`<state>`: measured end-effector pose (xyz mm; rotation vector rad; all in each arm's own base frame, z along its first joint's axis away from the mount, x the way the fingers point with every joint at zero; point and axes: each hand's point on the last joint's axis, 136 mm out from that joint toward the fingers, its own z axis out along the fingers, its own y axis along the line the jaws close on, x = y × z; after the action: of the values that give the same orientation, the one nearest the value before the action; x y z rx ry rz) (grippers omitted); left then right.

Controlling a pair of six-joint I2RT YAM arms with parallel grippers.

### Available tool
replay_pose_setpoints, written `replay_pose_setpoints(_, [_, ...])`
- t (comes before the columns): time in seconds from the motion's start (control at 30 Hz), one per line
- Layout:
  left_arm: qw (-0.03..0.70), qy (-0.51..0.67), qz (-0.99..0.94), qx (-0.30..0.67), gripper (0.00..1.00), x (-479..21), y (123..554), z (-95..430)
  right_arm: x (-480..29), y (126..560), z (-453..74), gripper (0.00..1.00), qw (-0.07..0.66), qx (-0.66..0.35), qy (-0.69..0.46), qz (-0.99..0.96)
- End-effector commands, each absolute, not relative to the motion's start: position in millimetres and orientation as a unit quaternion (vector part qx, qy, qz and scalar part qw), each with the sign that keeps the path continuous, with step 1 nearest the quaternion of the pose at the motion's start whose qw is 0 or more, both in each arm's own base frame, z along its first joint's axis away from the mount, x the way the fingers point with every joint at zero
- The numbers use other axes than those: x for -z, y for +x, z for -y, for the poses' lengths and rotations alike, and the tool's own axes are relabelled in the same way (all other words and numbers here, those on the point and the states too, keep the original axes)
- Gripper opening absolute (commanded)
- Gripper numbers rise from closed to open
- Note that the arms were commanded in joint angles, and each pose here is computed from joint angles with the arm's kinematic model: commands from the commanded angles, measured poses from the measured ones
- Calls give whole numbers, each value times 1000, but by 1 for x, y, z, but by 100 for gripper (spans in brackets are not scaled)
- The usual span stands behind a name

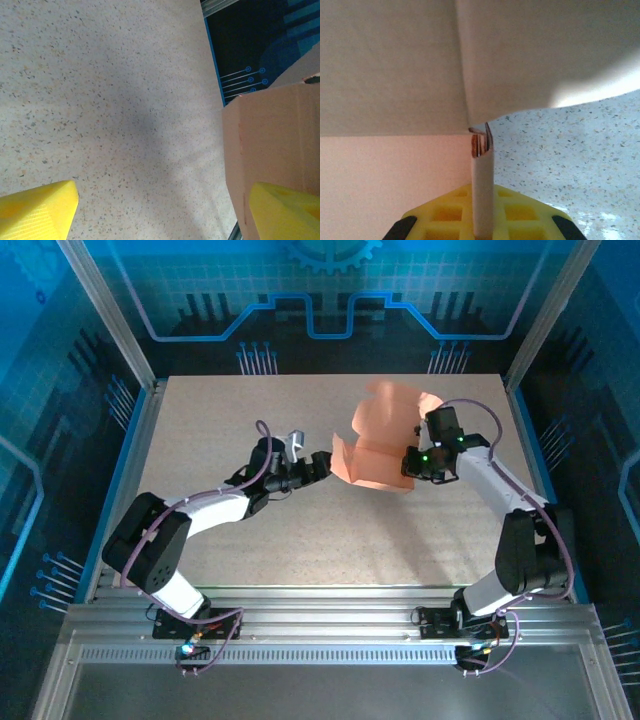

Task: Fold the paper box

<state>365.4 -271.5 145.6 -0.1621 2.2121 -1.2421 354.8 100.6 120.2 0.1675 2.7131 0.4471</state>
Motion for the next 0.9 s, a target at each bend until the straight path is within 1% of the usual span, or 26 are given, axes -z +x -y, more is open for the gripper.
replay_pose_setpoints(0.0, [296,-38,-825,479,90,-161,358,279,-124,359,-100,0,197,-119,55,-972])
replay_pose_setpoints(0.17, [291,-37,-826,482,84,-159,356,283,-124,361,-106,0,199,-86,37,-975])
replay_pose_setpoints(0.23, [288,-35,-826,484,76,-158,356,285,-124,362,-110,0,200,-82,31,-976])
replay_pose_setpoints(0.3, [280,-38,-827,486,71,-153,357,287,-123,362,-113,0,200,-74,26,-977])
replay_pose_setpoints(0.33, [277,-38,-827,488,70,-151,357,288,-122,362,-115,0,199,-69,24,-977])
replay_pose_setpoints(0.4, [270,-40,-827,492,69,-147,357,289,-119,362,-118,0,197,-60,17,-978])
replay_pose_setpoints(0.5, [266,-41,-825,497,73,-147,356,291,-114,362,-121,0,191,-44,13,-981])
replay_pose_setpoints(0.63, [263,-41,-823,501,74,-149,356,293,-110,365,-125,0,188,-24,12,-982])
replay_pose_setpoints(0.87, [248,-50,-833,493,74,-136,356,293,-113,368,-133,0,191,-5,-3,-982])
